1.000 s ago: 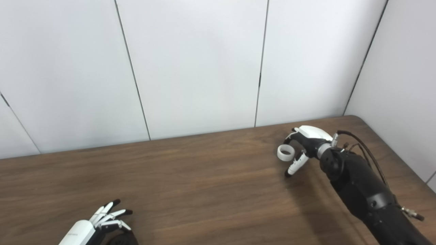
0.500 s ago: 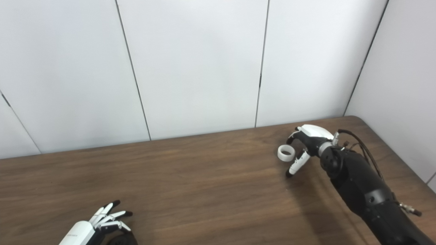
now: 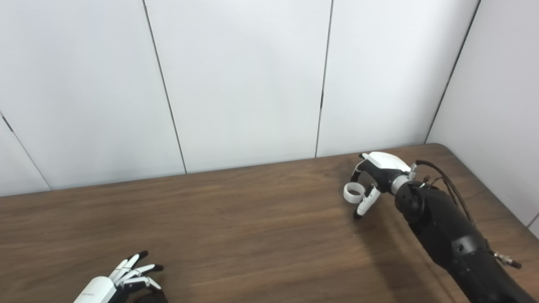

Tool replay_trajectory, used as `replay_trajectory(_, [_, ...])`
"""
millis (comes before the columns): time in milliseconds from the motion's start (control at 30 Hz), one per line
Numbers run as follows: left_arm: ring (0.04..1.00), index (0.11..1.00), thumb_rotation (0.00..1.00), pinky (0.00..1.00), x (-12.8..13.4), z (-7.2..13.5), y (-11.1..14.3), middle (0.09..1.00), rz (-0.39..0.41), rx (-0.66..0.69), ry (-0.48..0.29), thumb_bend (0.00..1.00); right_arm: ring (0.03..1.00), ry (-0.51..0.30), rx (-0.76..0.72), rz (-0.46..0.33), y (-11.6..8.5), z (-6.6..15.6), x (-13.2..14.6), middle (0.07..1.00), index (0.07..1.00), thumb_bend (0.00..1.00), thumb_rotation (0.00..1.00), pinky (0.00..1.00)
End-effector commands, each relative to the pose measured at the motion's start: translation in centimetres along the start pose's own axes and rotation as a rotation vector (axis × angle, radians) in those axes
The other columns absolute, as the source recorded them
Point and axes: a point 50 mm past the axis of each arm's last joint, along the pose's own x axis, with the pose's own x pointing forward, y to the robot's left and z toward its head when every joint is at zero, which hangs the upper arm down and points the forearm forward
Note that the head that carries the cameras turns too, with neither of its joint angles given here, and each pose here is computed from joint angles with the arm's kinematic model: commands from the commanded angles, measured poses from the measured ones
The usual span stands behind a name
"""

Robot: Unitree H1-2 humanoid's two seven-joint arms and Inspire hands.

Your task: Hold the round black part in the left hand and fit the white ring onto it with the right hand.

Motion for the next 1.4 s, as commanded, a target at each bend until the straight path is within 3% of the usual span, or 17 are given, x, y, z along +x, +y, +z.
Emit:
replay_trajectory(0, [1.000, 0.479, 0.04, 1.00, -0.6, -0.2, 0.4, 0.850, -0.032, 0.029, -0.001, 0.52, 1.000, 0.008, -0.025, -0.079, -2.6, -0.4, 0.0, 1.000, 0.502, 0.54, 0.13, 1.00])
replay_trajectory(467, [1.000, 0.479, 0.04, 1.00, -0.6, -0.4, 0.3, 0.852, -0.034, 0.028, 0.000, 0.52, 1.000, 0.010, -0.030, -0.045, -2.7, -0.3, 0.1, 0.984, 0.493, 0.51, 0.14, 1.00])
replay_trajectory(800, [1.000, 0.479, 0.04, 1.00, -0.3, -0.4, 0.1, 0.854, -0.043, 0.032, 0.001, 0.52, 1.000, -0.025, 0.008, -0.081, -3.2, -0.2, -0.1, 0.944, 0.484, 0.52, 0.12, 1.00])
replay_trajectory(1133, [1.000, 0.479, 0.04, 1.00, 2.5, 0.0, 0.2, 0.855, -0.052, 0.030, 0.019, 0.52, 1.000, -0.096, 0.039, -0.112, -4.1, 0.3, -0.5, 0.932, 0.480, 0.52, 0.12, 1.00])
replay_trajectory(1367, [1.000, 0.479, 0.04, 1.00, 4.5, -0.1, -0.4, 0.852, -0.050, 0.025, 0.026, 0.52, 1.000, -0.187, 0.066, -0.162, -5.3, 2.1, -1.4, 0.929, 0.479, 0.52, 0.12, 0.99])
